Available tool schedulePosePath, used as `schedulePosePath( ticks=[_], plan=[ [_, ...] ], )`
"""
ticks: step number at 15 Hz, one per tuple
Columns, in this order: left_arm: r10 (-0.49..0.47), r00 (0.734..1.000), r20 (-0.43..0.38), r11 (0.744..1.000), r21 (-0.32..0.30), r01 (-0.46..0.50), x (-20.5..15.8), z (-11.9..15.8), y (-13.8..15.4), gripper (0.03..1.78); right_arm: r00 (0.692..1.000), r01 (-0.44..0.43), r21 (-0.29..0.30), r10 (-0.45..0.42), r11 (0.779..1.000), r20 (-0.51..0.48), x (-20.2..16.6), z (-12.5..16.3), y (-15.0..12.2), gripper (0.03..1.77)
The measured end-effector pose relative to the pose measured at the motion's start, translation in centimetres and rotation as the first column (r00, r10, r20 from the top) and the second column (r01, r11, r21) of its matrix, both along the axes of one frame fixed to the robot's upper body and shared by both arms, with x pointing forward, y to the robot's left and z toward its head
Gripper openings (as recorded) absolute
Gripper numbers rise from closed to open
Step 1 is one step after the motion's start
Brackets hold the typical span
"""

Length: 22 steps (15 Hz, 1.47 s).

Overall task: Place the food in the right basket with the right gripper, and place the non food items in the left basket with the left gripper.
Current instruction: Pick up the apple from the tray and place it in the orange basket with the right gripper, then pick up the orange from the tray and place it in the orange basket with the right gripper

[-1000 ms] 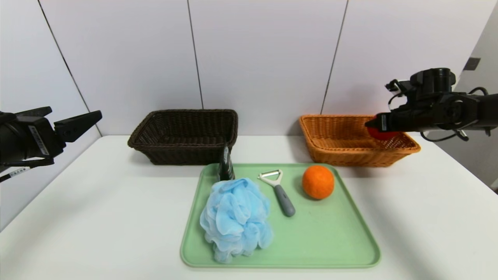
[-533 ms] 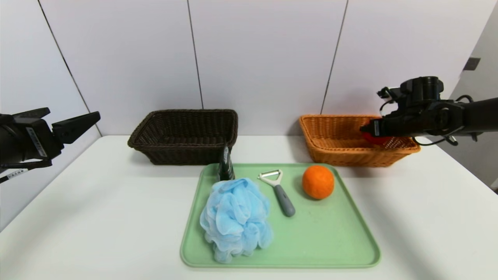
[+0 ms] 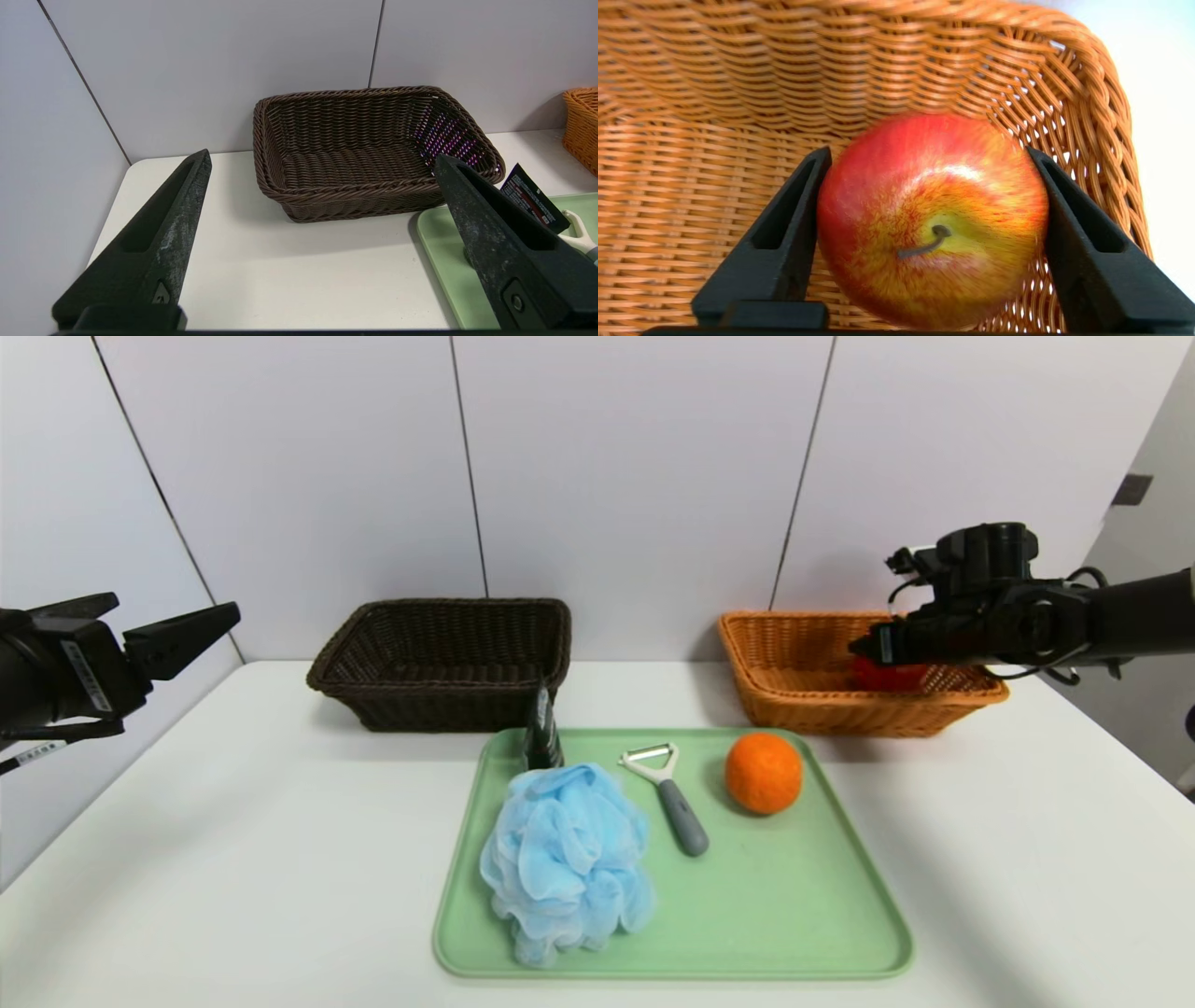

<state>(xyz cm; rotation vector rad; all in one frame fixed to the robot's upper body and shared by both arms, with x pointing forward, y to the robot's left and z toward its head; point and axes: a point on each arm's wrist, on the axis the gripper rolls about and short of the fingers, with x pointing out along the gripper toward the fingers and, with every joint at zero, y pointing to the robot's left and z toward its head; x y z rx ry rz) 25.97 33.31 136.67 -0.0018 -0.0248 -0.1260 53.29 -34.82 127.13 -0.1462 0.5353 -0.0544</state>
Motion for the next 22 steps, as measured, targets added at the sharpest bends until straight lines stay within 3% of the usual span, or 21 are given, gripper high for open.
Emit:
schedulePosePath(
  ticks=[7, 10, 13, 15, 18, 22],
  plan=[
    [0.001, 1.0, 0.01, 1.0, -0.003, -0.001, -0.4, 0.2, 0.0, 1.69, 0.998, -0.006, -0.004, 0.006, 1.0, 0.06, -0.6, 1.0, -0.3, 1.59],
    [0.001, 1.0, 0.016, 1.0, -0.002, -0.001, -0.7, 0.3, 0.0, 1.69, 0.989, -0.044, -0.009, 0.045, 0.999, 0.14, -2.1, 4.4, 0.7, 1.63],
    [0.0, 1.0, 0.02, 1.0, -0.001, 0.0, -0.9, 0.3, 0.0, 1.69, 0.967, -0.137, -0.013, 0.136, 0.991, 0.213, -5.2, 8.6, 3.9, 1.65],
    [-0.001, 1.0, 0.018, 1.0, 0.001, 0.001, -1.0, 0.1, 0.0, 1.69, 0.949, -0.238, -0.011, 0.235, 0.971, 0.209, -8.2, 10.0, 7.4, 1.67],
    [0.0, 1.0, 0.005, 1.0, 0.005, 0.0, -1.2, -0.4, 0.0, 1.69, 0.909, -0.384, -0.008, 0.38, 0.923, 0.17, -12.8, 10.2, 12.1, 1.68],
    [-0.002, 1.0, 0.006, 1.0, 0.004, 0.002, -1.5, -0.5, 0.0, 1.69, 0.876, -0.474, -0.006, 0.472, 0.881, 0.1, -17.8, 8.6, 14.0, 1.69]
  ],
)
